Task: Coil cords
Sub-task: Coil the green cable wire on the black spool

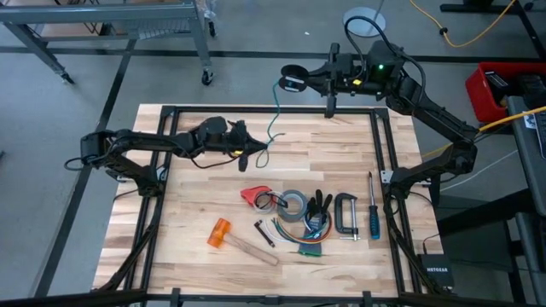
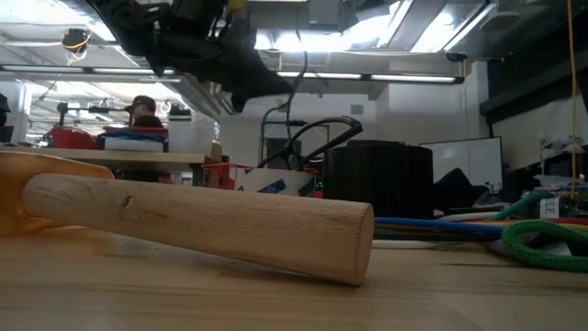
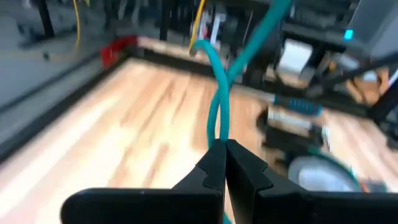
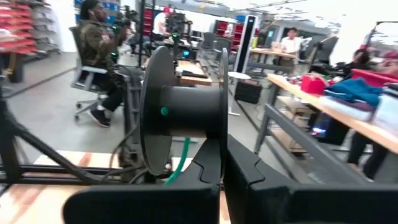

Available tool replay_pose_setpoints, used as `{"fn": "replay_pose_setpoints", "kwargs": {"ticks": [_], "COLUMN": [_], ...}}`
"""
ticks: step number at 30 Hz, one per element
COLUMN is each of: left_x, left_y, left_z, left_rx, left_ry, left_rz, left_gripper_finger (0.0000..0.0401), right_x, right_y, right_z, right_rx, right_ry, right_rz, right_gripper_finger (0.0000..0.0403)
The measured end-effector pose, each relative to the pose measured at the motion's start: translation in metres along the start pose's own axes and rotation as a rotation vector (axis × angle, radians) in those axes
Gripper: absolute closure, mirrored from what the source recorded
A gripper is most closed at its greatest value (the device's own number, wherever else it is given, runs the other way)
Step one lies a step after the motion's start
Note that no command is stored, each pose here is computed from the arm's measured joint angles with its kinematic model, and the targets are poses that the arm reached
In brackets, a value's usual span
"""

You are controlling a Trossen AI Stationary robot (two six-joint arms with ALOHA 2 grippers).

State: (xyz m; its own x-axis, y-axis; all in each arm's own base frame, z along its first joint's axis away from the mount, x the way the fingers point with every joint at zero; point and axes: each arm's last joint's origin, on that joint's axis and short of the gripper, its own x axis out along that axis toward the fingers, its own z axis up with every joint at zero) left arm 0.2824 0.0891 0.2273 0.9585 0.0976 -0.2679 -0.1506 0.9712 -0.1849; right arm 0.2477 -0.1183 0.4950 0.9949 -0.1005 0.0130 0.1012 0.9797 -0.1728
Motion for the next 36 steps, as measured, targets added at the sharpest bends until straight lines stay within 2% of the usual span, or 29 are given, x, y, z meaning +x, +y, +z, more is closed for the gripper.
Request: {"fn": "replay_pose_setpoints", "kwargs": {"ticks": [10, 14, 17, 23, 28, 36], "left_x": [-0.006, -0.011, -0.013, -0.009, -0.005, -0.005], "left_y": [0.003, 0.004, 0.004, 0.005, 0.011, 0.021], "left_z": [-0.035, -0.044, -0.048, -0.041, -0.025, -0.001], "left_rx": [-0.071, -0.095, -0.104, -0.100, -0.111, -0.105], "left_ry": [0.358, 0.464, 0.507, 0.426, 0.265, 0.023], "left_rz": [0.047, 0.060, 0.066, 0.062, 0.069, 0.074], "left_gripper_finger": [0.0401, 0.0401, 0.0401, 0.0401, 0.0392, 0.0311], "right_x": [-0.001, -0.002, -0.002, -0.002, -0.002, -0.001], "right_y": [-0.006, -0.008, -0.008, -0.008, -0.006, -0.001], "right_z": [0.000, 0.000, 0.000, 0.000, -0.002, -0.008], "right_rx": [-0.083, -0.108, -0.118, -0.120, -0.114, -0.052], "right_ry": [0.032, 0.054, 0.062, 0.060, 0.061, 0.097], "right_rz": [-0.194, -0.280, -0.299, -0.278, -0.214, -0.083], "right_gripper_finger": [0.0401, 0.0401, 0.0401, 0.0401, 0.0401, 0.0401]}}
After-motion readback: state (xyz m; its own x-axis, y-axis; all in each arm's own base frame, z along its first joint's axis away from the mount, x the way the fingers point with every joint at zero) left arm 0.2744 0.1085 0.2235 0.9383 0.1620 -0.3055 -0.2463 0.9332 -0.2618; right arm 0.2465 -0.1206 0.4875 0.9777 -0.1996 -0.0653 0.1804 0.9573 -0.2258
